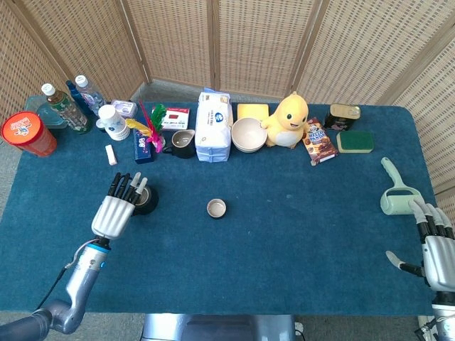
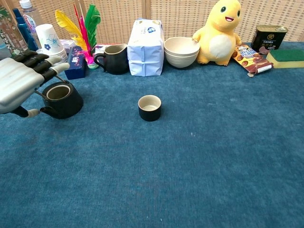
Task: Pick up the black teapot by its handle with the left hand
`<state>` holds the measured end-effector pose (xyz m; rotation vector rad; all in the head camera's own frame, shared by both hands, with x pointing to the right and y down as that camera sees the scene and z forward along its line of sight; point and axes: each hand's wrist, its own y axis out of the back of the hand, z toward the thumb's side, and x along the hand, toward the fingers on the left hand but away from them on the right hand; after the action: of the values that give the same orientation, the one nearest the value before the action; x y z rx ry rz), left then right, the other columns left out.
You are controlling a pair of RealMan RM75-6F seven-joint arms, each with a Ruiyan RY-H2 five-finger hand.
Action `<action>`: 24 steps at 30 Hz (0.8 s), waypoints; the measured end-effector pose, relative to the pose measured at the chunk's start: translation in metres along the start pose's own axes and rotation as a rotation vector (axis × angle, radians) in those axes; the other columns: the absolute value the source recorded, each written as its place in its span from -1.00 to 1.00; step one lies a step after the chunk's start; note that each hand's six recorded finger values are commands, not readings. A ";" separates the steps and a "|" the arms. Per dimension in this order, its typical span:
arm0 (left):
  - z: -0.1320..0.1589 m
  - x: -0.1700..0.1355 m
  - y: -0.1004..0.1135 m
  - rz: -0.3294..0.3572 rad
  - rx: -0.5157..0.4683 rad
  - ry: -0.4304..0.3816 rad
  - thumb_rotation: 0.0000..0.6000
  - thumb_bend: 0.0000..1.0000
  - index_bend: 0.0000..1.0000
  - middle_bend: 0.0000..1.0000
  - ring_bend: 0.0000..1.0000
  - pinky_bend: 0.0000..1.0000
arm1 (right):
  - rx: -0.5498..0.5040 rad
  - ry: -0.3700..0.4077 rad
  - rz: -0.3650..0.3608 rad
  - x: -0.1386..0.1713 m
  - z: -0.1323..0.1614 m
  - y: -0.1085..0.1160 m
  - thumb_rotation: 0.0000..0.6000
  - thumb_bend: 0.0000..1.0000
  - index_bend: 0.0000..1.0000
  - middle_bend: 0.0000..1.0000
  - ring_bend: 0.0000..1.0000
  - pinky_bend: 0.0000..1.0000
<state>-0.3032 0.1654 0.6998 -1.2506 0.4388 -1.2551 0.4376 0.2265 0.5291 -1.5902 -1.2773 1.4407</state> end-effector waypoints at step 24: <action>0.034 0.032 0.027 0.021 -0.059 -0.003 1.00 -0.68 -1.00 -1.00 -1.00 -0.90 | -0.019 0.001 -0.005 0.001 -0.002 0.004 1.00 -1.00 -1.00 -1.00 -1.00 -1.00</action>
<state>-0.2516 0.1477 0.6991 -1.2941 0.4887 -1.2297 0.4401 0.2266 0.5253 -1.5996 -1.2973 1.4284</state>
